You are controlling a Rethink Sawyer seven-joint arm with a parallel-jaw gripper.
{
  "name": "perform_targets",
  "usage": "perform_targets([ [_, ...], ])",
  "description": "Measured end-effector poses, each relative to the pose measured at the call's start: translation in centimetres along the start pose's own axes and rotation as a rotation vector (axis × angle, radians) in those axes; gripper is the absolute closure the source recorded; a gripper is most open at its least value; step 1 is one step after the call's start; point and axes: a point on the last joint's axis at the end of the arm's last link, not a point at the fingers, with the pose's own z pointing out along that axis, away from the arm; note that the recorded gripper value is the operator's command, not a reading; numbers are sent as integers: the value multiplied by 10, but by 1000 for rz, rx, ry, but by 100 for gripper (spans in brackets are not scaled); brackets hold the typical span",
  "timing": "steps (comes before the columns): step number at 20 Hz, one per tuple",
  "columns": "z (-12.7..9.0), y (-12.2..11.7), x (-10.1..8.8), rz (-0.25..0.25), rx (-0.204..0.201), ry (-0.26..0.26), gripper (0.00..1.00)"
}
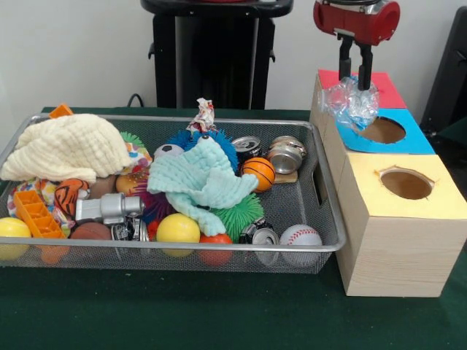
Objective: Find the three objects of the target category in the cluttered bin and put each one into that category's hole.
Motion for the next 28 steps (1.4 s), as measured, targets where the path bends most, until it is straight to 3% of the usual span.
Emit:
perform_targets([
  [7, 6, 4, 20, 19, 2, 9, 100],
  [18, 34, 18, 47, 44, -5, 2, 100],
  [19, 40, 18, 51, 45, 0, -1, 0],
  [28, 52, 13, 55, 45, 24, 5, 0],
])
